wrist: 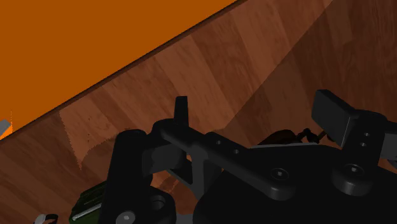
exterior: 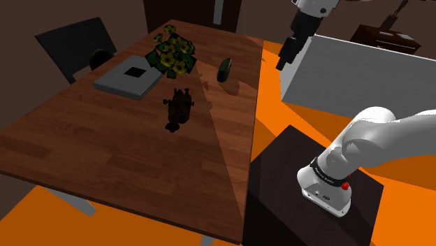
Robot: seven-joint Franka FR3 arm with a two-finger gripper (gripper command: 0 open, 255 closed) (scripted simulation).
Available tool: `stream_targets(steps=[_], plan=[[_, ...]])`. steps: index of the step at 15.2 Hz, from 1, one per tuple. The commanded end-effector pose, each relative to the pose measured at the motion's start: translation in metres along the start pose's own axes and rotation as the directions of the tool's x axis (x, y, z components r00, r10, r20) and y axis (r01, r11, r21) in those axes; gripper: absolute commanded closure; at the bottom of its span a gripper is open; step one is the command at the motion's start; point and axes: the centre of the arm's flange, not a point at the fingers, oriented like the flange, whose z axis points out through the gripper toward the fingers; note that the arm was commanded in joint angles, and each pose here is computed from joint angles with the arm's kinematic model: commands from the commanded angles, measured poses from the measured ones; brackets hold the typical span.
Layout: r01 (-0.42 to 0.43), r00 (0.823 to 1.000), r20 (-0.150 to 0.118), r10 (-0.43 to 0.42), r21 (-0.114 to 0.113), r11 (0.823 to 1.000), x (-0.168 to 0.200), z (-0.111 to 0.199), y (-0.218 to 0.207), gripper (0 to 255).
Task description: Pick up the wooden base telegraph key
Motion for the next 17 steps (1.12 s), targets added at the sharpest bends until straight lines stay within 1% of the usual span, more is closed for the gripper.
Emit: stream_targets(steps=[1,5,9,13,17], plan=[[0.000,1.000,0.000,0.000,0.000,1.000,0.000,0.000,0.000,0],[-0.074,0.997,0.005,0.074,-0.011,0.997,0.029,0.028,-0.036,0],[-0.147,0.989,0.009,0.147,-0.022,0.989,0.061,0.057,-0.069,0],[-0.219,0.975,0.012,0.220,-0.033,0.975,0.094,0.087,-0.100,0],[-0.290,0.957,0.015,0.291,-0.045,0.956,0.130,0.117,-0.128,0]])
